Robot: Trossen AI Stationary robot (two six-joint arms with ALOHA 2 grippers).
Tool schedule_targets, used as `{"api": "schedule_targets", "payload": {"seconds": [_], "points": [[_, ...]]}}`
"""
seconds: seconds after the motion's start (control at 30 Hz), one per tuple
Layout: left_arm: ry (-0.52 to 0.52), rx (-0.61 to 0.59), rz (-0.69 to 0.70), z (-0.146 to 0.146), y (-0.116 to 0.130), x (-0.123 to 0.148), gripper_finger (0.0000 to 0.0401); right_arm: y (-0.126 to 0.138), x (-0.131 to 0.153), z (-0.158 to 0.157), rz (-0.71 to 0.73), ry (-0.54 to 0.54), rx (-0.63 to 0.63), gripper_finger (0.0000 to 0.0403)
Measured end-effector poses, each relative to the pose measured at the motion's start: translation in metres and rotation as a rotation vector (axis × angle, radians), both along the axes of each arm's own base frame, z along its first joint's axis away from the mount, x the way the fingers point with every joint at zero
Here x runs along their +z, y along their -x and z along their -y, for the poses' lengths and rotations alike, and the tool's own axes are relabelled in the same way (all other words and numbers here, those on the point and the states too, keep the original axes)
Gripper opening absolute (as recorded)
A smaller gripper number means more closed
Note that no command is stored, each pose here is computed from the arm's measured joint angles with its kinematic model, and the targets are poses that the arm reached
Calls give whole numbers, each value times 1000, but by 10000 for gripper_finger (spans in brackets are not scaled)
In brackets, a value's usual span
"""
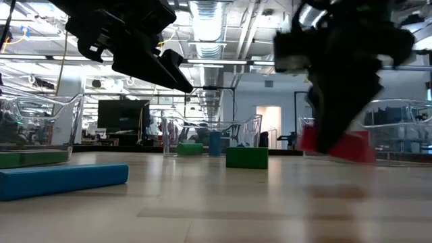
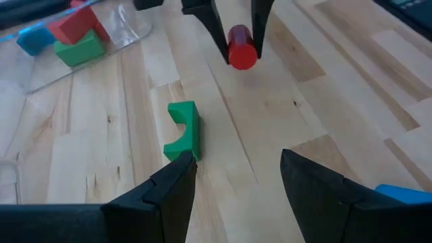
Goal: Sort blocks by size
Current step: Put the red cylinder block into the top transparent bin
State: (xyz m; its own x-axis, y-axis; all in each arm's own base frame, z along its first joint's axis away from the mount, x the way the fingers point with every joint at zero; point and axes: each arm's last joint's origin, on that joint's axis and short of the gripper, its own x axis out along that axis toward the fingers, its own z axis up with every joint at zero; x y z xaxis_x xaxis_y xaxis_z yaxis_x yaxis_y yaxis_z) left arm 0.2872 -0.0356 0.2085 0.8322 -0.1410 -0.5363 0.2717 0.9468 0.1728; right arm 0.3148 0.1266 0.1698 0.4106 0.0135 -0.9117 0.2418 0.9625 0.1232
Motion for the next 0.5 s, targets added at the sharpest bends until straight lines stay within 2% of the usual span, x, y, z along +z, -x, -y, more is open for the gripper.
{"api": "schedule_targets", "payload": {"seconds": [0.3,0.5], "points": [[-13,-23,89,1,-2,9,210,-6,38,5,262,88,63,165],[32,-91,183,3,-6,18,210,-13,61,7,446,179,152,165]]}}
